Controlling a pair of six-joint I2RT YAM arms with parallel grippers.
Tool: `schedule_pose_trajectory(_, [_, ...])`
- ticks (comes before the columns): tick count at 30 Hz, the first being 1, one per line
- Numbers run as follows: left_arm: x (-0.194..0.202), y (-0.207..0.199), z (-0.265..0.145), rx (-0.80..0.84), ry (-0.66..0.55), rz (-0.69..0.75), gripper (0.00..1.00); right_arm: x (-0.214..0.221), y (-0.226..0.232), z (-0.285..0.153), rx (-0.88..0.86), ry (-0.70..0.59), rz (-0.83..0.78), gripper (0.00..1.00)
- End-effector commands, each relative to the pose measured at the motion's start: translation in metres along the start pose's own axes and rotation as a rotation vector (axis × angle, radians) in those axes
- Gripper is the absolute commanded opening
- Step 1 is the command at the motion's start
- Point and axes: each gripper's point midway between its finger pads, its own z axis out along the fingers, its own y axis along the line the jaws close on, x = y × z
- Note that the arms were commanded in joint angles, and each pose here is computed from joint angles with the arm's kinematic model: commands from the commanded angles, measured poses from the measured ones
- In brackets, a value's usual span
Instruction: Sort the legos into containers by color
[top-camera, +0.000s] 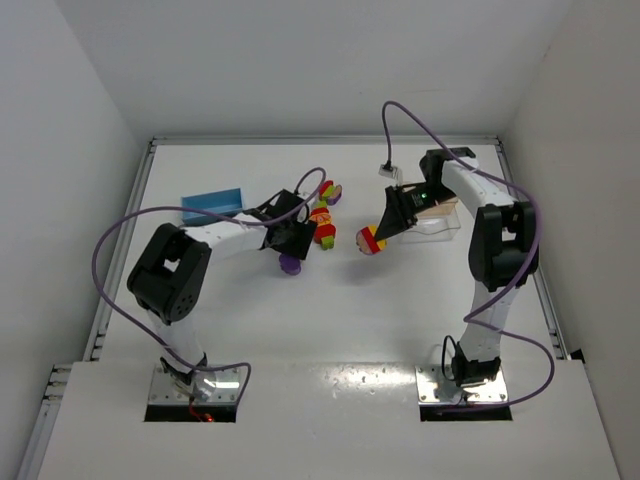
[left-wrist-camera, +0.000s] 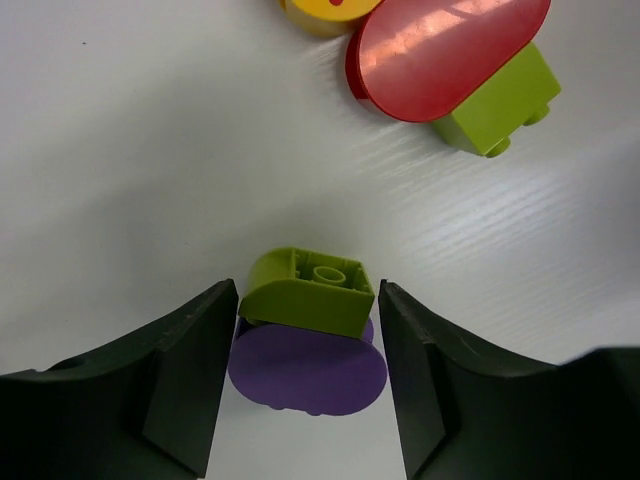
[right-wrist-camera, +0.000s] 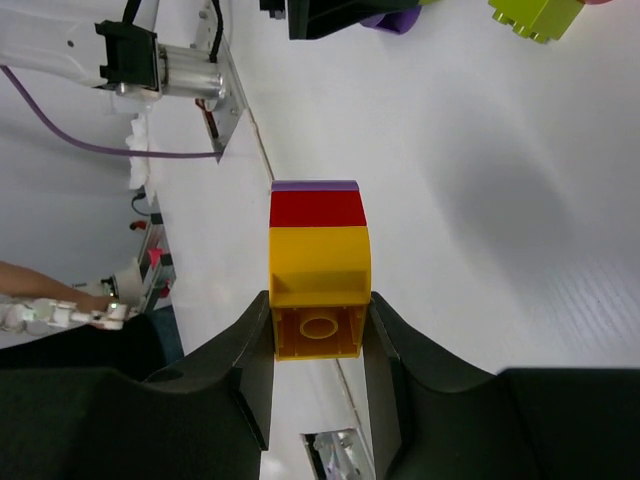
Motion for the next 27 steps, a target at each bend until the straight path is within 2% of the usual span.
schedule_pose_trajectory(1, [-0.030,0.001,-0.012,0.045,-0.051,-0.073,0.65,-0.011,0.018,-0.009,-0.004,-0.022,-0.118,0.00])
schedule_pose_trajectory(4, [-0.063,-0.019,-0.046,0.240,-0.142,-0.067,0.66,-0.014,0.026,-0.014,-0.011,-0.027,-0.164,0.00])
schedule_pose_trajectory(5, [-0.071,-0.041,-0.065,0.392,-0.171,-0.036,0.66,-0.013,0.029,-0.014,-0.025,-0.027,-0.171,0.00])
schedule_pose_trajectory(7, [-0.084,-0.058,-0.086,0.534,-0.204,-0.007,0.67,-0.017,0.035,-0.013,-0.061,-0.045,-0.196,0.00])
schedule_pose_trajectory(11, [-0.095,-0.095,-0.128,0.852,-0.218,0.014,0.68,-0.025,0.045,-0.006,-0.108,-0.065,-0.235,0.00])
schedule_pose_trajectory(15, [-0.102,-0.111,-0.143,1.068,-0.219,-0.002,0.68,-0.033,0.056,-0.001,-0.146,-0.074,-0.257,0.00])
schedule_pose_trajectory(16, [-0.111,-0.108,-0.147,1.081,-0.261,0.010,0.68,-0.032,0.059,0.003,-0.152,-0.064,-0.262,0.00])
schedule_pose_trajectory(27, [-0.124,-0.113,-0.142,1.085,-0.276,0.021,0.70,-0.026,0.079,0.020,-0.192,-0.021,-0.298,0.00])
